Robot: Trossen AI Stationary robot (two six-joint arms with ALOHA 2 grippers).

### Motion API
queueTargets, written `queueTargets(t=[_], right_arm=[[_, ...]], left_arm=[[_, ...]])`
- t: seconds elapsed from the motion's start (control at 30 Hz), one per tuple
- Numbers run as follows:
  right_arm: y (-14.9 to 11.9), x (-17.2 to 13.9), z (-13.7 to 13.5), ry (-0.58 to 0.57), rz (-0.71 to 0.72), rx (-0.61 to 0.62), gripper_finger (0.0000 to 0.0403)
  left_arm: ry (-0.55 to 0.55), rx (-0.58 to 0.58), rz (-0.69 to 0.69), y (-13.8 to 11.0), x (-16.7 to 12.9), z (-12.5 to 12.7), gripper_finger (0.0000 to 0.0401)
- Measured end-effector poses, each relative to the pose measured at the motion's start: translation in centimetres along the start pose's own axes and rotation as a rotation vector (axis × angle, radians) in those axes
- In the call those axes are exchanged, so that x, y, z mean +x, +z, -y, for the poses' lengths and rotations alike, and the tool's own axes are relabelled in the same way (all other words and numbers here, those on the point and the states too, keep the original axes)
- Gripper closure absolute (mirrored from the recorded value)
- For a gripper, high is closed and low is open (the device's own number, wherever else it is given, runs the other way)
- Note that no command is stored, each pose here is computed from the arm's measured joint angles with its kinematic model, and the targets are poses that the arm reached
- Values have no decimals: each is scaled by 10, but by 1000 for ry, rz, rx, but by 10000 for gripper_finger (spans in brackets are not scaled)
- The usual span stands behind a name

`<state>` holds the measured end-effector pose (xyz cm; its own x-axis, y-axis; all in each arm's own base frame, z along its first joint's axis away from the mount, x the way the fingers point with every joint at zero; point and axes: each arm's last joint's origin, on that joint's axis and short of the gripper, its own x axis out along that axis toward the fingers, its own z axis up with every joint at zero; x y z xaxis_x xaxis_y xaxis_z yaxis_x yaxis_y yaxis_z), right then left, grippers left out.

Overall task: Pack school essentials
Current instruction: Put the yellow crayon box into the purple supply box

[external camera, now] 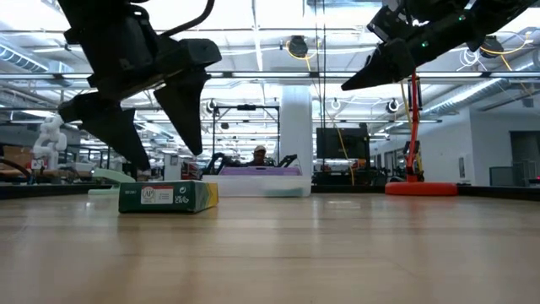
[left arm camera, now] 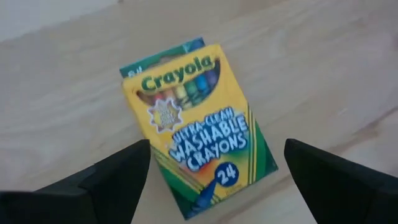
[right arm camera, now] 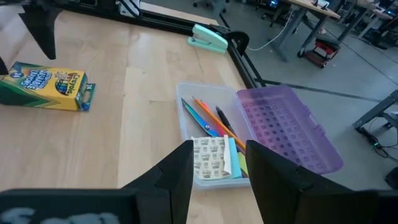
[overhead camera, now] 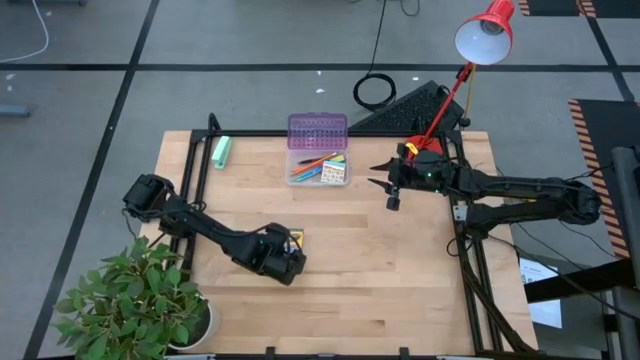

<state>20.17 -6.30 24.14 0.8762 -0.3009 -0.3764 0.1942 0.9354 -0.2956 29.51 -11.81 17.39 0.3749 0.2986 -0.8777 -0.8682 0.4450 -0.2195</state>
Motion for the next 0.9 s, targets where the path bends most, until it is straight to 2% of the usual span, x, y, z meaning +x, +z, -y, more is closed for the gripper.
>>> queueTargets(t=[0.2, 0.4, 0.6, 0.9], right_arm=[[0, 0, 0, 0, 0, -4, 261], [0, 0, 0, 0, -1, -6, 261], [0, 0, 0, 0, -1, -6, 261], [0, 0, 0, 1, 0, -3, 261]], left_arm=[[-11, 48, 5, -5, -2, 1, 4], [-35, 98, -2, -16, -8, 2, 1], [-66, 239, 4, -29, -14, 4, 1], [-5, 394, 39, -38, -19, -4, 1]])
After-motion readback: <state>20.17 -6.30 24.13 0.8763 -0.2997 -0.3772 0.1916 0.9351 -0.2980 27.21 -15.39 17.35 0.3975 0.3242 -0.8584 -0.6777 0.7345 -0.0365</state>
